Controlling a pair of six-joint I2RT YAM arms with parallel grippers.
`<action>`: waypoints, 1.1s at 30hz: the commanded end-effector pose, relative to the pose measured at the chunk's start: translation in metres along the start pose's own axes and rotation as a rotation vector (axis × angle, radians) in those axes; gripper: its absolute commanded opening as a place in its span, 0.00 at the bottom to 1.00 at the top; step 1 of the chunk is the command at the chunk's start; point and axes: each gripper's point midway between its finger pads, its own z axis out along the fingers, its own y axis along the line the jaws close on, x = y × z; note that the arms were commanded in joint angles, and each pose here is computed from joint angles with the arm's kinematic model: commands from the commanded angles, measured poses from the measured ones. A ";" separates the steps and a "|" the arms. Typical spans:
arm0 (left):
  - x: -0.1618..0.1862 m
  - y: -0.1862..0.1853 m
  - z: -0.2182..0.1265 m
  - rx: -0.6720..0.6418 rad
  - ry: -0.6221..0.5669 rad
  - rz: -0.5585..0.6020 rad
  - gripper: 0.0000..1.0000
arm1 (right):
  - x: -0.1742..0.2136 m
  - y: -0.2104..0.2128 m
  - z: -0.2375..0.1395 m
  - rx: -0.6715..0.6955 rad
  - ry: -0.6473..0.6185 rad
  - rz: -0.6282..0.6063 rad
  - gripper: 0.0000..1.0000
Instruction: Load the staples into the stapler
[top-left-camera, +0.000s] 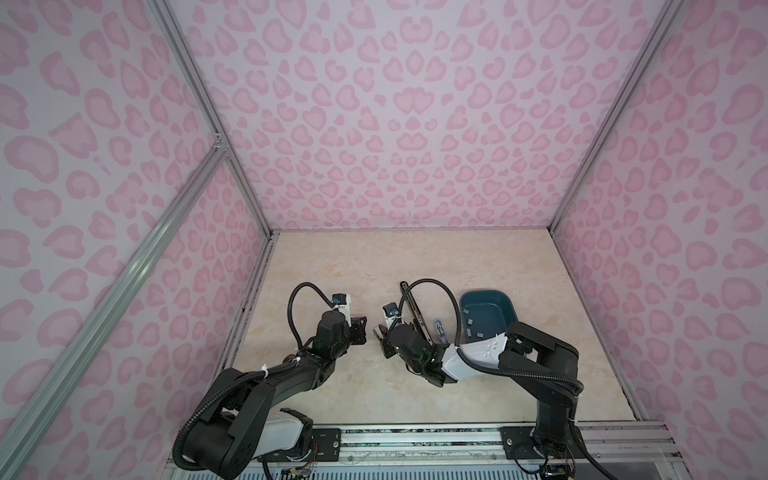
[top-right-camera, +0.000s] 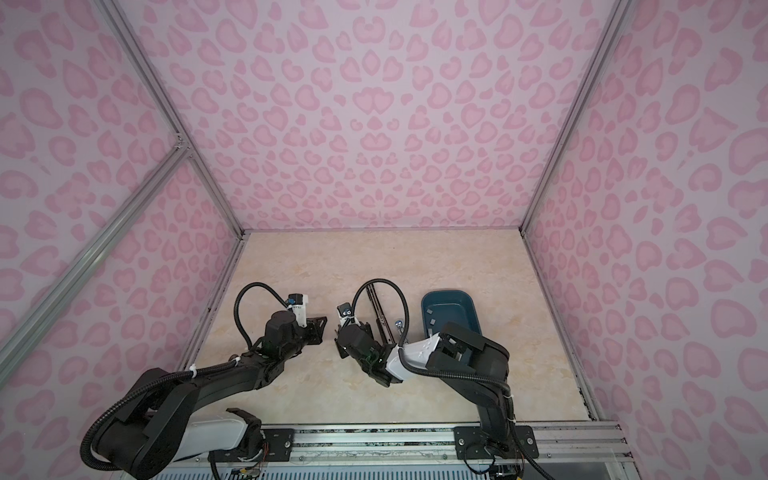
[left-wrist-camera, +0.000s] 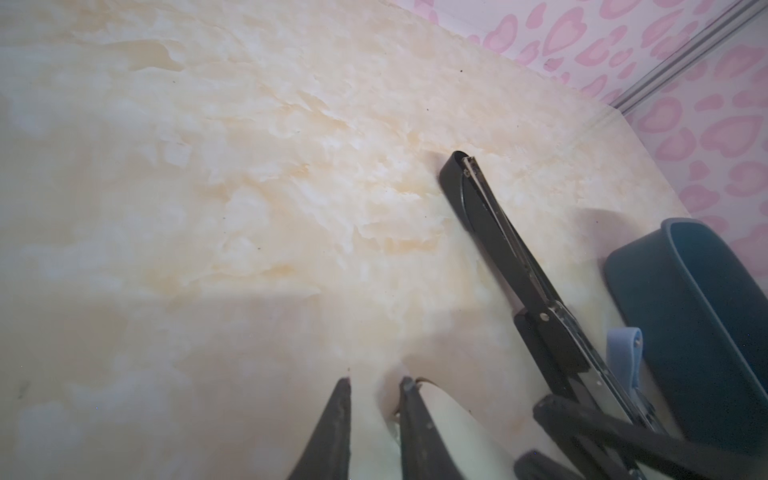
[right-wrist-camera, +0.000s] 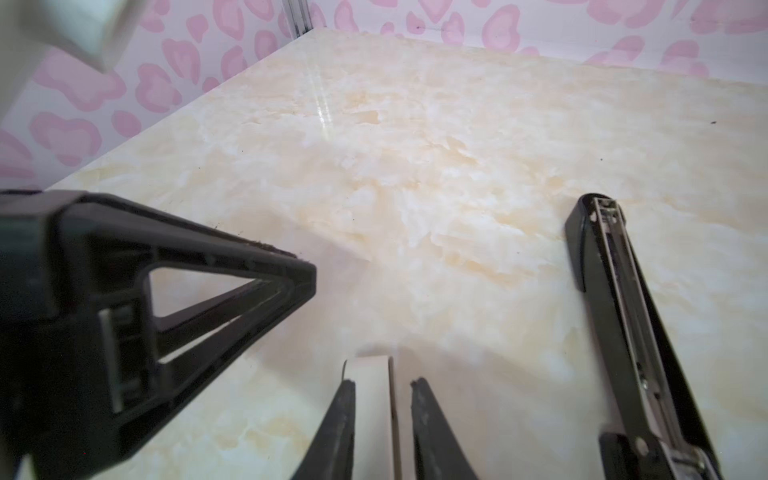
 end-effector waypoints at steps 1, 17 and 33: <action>-0.006 -0.008 0.000 0.037 0.003 -0.003 0.23 | 0.009 0.011 0.007 -0.054 0.035 -0.035 0.19; 0.005 -0.016 0.004 0.100 0.029 0.006 0.20 | 0.031 0.004 0.020 -0.039 0.084 -0.035 0.20; 0.012 -0.014 0.000 0.112 0.020 0.005 0.20 | 0.084 -0.004 0.024 -0.014 0.134 -0.022 0.21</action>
